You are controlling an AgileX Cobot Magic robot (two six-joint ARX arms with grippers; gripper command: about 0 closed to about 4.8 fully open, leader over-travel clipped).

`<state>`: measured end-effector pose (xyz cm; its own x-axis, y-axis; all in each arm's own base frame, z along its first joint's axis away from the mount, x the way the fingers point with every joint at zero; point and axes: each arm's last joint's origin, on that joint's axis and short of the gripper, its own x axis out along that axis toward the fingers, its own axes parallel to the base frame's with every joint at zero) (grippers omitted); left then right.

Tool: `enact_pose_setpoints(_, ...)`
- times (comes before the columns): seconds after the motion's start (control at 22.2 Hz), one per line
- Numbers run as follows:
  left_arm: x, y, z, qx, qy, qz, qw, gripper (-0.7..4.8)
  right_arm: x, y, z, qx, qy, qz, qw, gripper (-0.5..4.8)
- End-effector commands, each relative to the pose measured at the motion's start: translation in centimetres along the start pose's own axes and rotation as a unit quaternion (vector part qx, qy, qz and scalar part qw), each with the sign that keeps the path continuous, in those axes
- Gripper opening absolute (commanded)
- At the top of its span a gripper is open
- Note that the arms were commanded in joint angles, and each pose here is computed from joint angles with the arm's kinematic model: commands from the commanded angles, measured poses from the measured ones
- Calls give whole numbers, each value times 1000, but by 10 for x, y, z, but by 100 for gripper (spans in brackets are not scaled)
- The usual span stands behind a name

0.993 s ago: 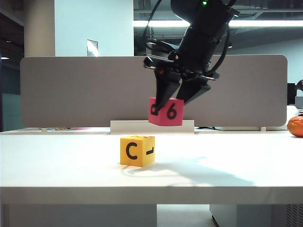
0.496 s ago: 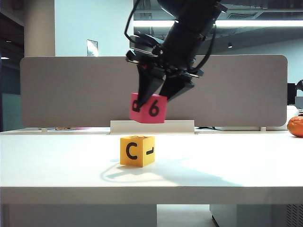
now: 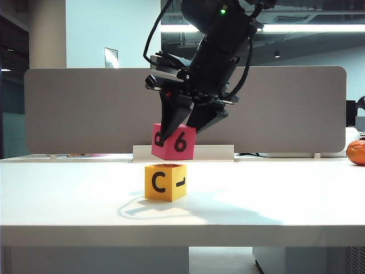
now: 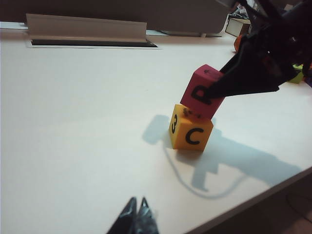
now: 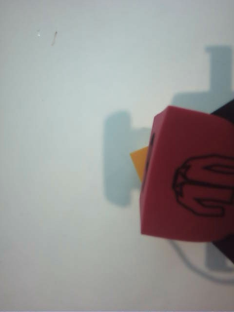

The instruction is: Stack one letter block on top of another letter block.

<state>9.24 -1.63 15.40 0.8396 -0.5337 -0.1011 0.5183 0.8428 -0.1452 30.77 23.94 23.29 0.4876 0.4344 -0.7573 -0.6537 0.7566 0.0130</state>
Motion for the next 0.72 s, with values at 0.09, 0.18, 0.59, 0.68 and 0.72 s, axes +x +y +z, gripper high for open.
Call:
enact_pose_setpoints(0.09, 0, 0, 1, -2, 1, -1, 1000, -6, -1, 0, 3, -1, -11, 1, 1000, 181)
enact_pose_setpoints(0.18, 0, 0, 1, -2, 1, -1, 1000, -6, 1, 0, 2, -1, -7, 1, 1000, 195)
enact_pose_setpoints(0.59, 0, 0, 1, -2, 1, -1, 1000, -6, 7, 1, 0, 1, -1, 5, 1000, 253)
enact_pose_setpoints(0.68, 0, 0, 1, -2, 1, -1, 1000, -6, 7, 1, 1, 1, -5, 5, 1000, 253)
enact_pose_setpoints(0.72, 0, 0, 1, -2, 1, -1, 1000, -6, 7, 1, 1, 1, -6, 5, 1000, 253)
